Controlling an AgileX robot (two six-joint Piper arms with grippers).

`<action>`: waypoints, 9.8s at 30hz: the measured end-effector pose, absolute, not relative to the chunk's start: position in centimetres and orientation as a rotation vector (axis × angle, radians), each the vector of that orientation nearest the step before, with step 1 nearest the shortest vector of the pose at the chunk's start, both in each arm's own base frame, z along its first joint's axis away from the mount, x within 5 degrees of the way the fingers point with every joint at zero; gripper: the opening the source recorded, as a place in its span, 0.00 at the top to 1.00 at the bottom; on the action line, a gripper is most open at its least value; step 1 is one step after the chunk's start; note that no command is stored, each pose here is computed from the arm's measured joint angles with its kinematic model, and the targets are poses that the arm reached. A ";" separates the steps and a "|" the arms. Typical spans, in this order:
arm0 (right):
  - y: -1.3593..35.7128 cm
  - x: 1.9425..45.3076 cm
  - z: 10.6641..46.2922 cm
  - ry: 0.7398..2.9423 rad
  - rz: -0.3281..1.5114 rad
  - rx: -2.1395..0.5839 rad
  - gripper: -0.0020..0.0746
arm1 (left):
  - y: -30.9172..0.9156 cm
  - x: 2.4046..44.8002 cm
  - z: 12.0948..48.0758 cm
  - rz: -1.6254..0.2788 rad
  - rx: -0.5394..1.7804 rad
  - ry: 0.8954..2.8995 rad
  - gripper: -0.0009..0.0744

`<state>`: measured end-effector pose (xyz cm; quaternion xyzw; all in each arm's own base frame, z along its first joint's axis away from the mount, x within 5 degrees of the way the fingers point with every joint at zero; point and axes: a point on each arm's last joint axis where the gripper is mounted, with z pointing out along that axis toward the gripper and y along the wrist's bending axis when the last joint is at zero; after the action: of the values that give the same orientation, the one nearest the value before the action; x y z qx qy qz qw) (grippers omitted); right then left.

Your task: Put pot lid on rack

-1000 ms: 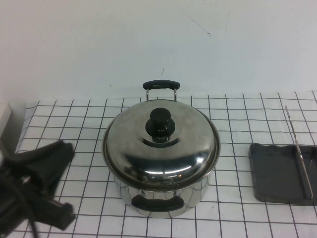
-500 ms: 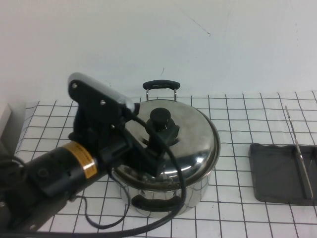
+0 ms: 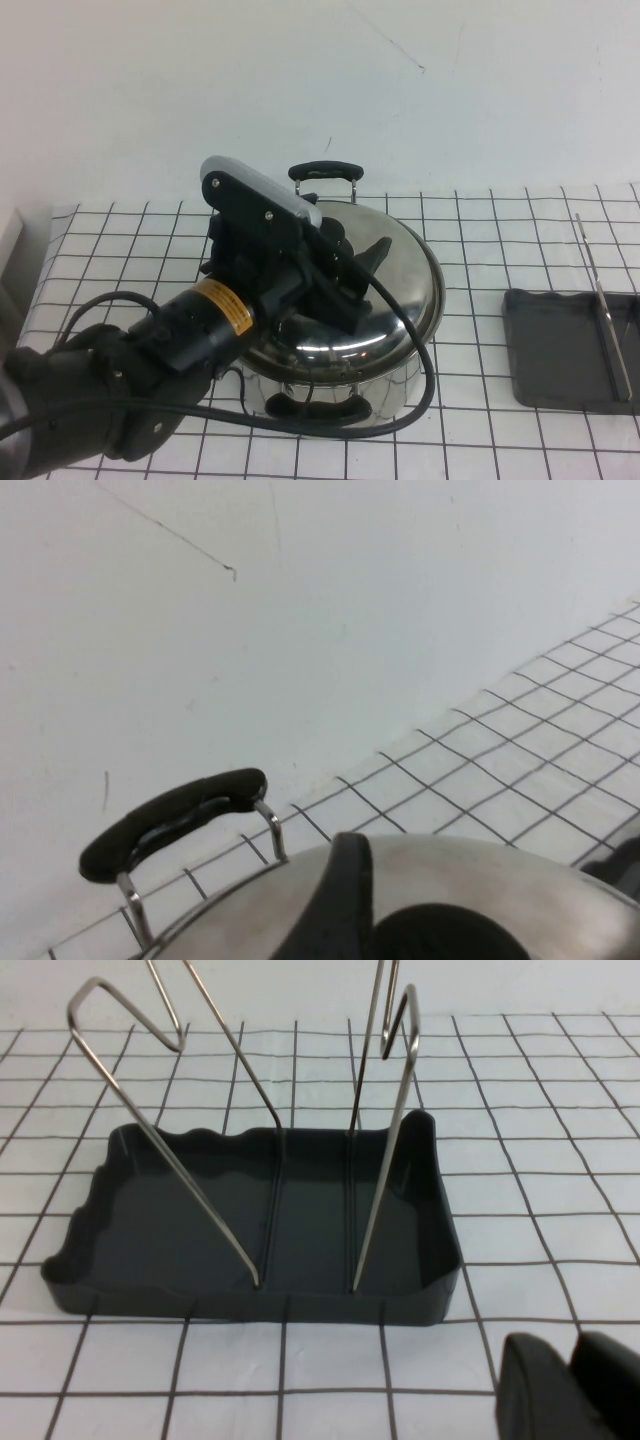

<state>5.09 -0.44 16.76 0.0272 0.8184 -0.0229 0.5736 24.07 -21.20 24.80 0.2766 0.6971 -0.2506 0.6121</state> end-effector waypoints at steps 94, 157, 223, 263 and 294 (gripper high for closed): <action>2.8 5.0 21.1 1.758 0.546 0.133 0.88 | -23.0 23.5 28.3 -1.265 0.459 1.309 0.56; 8.6 23.6 32.5 1.870 1.527 -0.144 0.75 | -23.9 24.5 30.2 -1.379 0.408 1.292 0.56; 4.6 27.3 30.4 2.349 0.469 -0.441 0.86 | -16.8 23.9 31.0 -0.716 1.129 1.492 0.99; 3.4 22.9 33.7 2.361 0.284 -0.441 0.53 | -16.8 24.2 29.8 -0.689 1.167 1.580 0.99; 3.4 3.5 32.9 1.567 0.218 -0.409 0.98 | -3.4 7.3 26.8 -0.384 0.291 1.537 0.99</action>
<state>3.50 3.39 32.87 -0.1826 0.6992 0.0973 0.6843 7.30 -3.37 26.77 0.1301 0.6881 -0.1718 0.6928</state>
